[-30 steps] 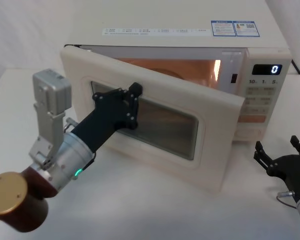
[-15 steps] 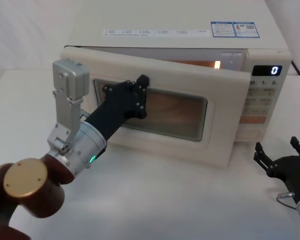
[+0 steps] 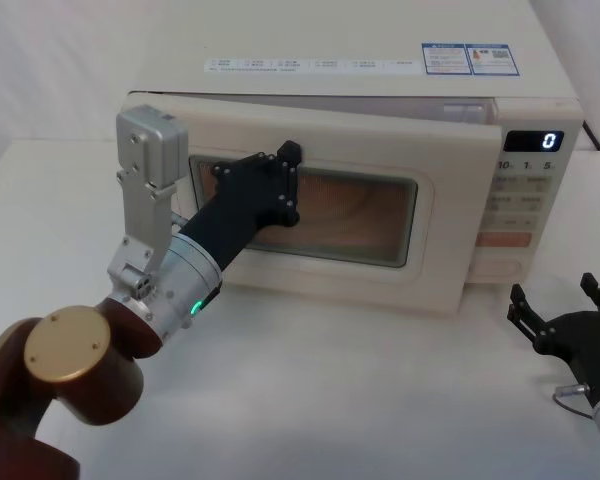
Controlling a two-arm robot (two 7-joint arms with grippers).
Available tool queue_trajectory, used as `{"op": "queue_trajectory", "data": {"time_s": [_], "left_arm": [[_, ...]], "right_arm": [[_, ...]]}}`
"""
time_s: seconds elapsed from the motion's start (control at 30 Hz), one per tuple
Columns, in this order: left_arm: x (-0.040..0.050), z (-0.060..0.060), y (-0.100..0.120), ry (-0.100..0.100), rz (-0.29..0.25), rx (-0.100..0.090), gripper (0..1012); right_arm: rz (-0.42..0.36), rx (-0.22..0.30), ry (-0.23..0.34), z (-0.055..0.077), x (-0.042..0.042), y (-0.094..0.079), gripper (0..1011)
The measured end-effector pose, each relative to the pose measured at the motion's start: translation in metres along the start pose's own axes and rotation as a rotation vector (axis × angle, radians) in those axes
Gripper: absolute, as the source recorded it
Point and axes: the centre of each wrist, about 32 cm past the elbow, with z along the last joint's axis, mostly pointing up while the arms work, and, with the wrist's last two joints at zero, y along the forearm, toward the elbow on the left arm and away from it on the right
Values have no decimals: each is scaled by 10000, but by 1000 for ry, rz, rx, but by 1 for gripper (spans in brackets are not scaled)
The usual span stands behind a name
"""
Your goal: Press the button to open the microwave door with one hand; close the microwave door with the other hand.
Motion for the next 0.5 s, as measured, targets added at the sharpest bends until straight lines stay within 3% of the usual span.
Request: {"op": "queue_trajectory", "data": {"time_s": [0.17, 0.5], "left_arm": [[3, -22, -41, 6, 12, 8, 0], [3, -35, -96, 15, 22, 6, 0]], "right_arm": [[0, 0, 0, 0, 0, 0, 1002], [0, 0, 0, 0, 0, 0, 1002]]}}
